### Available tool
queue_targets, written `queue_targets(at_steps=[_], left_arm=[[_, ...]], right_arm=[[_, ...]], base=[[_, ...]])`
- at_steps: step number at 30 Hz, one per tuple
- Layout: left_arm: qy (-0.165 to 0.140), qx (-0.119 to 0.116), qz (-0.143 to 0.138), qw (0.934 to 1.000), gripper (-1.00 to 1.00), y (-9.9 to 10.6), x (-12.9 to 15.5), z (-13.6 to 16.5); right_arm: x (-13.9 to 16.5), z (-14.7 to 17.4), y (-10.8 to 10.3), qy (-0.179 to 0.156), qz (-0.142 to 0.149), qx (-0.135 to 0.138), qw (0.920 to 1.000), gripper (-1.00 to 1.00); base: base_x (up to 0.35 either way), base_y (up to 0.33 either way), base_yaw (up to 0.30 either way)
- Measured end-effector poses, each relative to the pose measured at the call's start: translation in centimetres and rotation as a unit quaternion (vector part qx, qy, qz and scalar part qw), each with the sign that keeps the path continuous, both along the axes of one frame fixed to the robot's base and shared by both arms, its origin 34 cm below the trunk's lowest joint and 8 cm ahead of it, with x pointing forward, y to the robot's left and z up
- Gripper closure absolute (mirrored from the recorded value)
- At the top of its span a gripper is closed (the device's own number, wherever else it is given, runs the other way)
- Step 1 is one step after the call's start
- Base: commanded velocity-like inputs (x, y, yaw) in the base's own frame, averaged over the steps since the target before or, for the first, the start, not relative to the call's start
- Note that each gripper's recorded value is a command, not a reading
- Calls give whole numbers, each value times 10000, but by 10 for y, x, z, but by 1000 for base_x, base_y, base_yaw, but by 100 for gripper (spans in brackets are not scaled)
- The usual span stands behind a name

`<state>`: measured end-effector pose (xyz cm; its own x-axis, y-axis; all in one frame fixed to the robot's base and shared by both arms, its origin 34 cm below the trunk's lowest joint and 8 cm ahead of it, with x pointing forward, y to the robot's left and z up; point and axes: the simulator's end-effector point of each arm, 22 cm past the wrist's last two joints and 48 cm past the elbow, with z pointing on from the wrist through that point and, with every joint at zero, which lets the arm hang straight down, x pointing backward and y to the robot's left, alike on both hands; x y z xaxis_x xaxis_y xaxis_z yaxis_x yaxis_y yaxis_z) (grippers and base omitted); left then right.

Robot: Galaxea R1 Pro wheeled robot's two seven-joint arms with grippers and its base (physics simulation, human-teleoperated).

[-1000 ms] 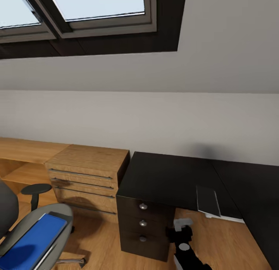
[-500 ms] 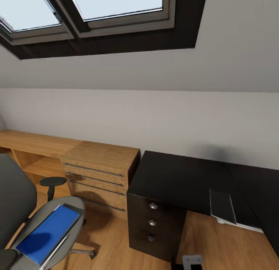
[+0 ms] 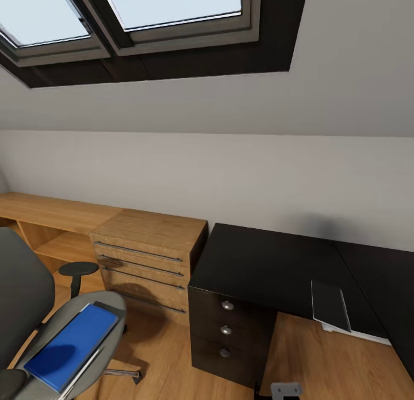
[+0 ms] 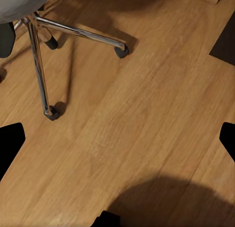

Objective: In the bedroom, organize the workspace by keeping the computer under the desk, ensuring the monitor is on the desk, placing the keyboard on the desk next to the monitor, placing the mouse on the desk next to the keyboard, moving the folder from the swivel chair onto the desk next to the mouse, stacking the notebook on top of the folder with the pen on top of the notebook, and positioning the swivel chair next to the desk.

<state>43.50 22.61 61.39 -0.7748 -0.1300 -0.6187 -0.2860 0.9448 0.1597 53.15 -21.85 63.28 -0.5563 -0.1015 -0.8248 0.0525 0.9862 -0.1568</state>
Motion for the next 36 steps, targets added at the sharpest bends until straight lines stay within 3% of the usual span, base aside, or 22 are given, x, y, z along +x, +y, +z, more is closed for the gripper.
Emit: queue_targets(at_steps=[7,36], left_arm=[[0,1,0,10000,-100,0,0,0],[72,-17,20,10000,-100,0,-4,-4]], right_arm=[[0,0,1,1,0,9,10000,-100],[-5,-6,4,87,20,18,10000,-100]], base=[[-137,77,55],[-237,236,268]])
